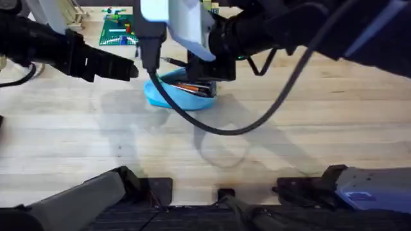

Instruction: Unzip the bag, pick up the pens from the table one at a time and place them inside, then zip the bag closed.

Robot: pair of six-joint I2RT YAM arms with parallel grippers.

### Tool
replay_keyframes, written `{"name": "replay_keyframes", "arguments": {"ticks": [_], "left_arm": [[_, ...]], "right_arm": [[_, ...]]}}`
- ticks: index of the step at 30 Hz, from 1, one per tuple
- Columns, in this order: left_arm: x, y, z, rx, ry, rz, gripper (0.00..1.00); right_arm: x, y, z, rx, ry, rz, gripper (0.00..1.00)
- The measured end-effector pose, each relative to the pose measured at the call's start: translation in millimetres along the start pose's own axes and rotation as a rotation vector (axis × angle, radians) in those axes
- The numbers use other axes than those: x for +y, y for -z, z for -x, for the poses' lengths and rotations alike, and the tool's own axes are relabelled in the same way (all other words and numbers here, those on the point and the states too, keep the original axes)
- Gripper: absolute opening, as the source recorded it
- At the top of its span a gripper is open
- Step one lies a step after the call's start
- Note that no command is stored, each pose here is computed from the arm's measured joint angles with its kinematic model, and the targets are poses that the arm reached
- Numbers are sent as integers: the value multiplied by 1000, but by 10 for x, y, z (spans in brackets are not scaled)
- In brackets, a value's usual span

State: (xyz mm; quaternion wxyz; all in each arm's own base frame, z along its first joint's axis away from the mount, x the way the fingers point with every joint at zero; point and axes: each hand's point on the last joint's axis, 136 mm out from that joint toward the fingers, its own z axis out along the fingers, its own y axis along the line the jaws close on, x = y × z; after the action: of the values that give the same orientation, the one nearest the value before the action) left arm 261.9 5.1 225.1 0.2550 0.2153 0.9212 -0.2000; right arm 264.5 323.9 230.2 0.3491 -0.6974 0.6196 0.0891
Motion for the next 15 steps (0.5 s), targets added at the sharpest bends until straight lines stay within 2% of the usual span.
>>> {"name": "replay_keyframes", "arguments": {"ticks": [15], "left_arm": [[-5, 0, -5, 2, 2, -2, 995]], "right_arm": [[-4, -428, -179, 21, -39, 77, 33]]}}
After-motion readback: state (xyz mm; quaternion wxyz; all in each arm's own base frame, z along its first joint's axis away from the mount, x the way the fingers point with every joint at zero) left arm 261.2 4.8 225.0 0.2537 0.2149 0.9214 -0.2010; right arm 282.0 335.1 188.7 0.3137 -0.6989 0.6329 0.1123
